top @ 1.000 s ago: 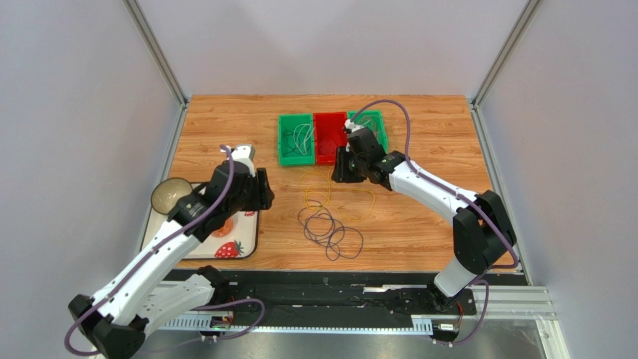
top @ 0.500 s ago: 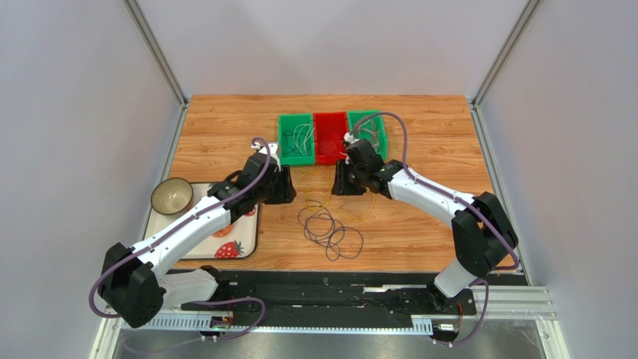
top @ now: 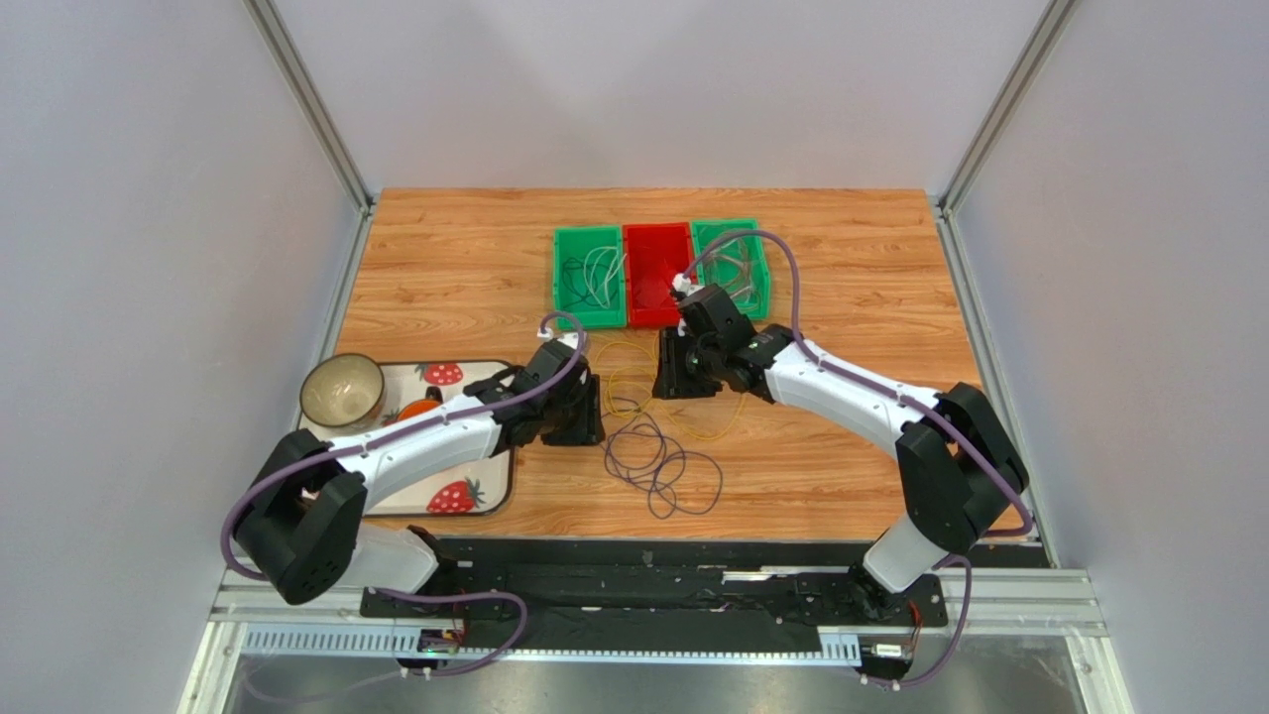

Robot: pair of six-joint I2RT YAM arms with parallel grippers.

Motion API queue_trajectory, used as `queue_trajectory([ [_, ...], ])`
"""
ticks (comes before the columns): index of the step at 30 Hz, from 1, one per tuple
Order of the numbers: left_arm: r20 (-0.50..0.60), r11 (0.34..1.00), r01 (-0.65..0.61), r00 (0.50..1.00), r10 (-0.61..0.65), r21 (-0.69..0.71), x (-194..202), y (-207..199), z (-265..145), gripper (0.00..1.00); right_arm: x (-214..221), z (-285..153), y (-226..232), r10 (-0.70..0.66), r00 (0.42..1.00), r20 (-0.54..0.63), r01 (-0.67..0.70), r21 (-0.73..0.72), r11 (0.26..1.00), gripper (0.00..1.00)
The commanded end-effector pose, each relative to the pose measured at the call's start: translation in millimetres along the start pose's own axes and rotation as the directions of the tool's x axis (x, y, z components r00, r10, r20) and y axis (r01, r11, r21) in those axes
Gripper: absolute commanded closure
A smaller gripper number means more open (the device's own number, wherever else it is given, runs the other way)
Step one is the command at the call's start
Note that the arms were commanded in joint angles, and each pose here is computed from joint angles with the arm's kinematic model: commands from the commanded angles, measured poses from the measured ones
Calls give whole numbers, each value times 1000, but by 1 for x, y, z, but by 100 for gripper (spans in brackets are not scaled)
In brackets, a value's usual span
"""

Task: Untangle the cables
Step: Pick up the cable at the center of the board.

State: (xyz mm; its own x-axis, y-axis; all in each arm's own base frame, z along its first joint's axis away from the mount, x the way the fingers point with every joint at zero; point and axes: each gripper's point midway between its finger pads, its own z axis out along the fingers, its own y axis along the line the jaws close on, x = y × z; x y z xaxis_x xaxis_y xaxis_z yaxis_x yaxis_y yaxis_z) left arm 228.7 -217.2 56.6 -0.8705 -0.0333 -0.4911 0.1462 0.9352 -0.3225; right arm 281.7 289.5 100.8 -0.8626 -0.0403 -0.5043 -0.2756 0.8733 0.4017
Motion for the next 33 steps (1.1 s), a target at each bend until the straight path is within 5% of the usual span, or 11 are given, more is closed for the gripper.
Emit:
queue_trajectory([
  [1,15,999,39,999,-39,17,-4,-8,9,50,-11,-8,8,-21,999,36,22,-21,1000,64],
  [33,5,999,46,999,-46,-17,7,1,19,58,9,41,-28,-49,996,-69,58,140,988,62],
])
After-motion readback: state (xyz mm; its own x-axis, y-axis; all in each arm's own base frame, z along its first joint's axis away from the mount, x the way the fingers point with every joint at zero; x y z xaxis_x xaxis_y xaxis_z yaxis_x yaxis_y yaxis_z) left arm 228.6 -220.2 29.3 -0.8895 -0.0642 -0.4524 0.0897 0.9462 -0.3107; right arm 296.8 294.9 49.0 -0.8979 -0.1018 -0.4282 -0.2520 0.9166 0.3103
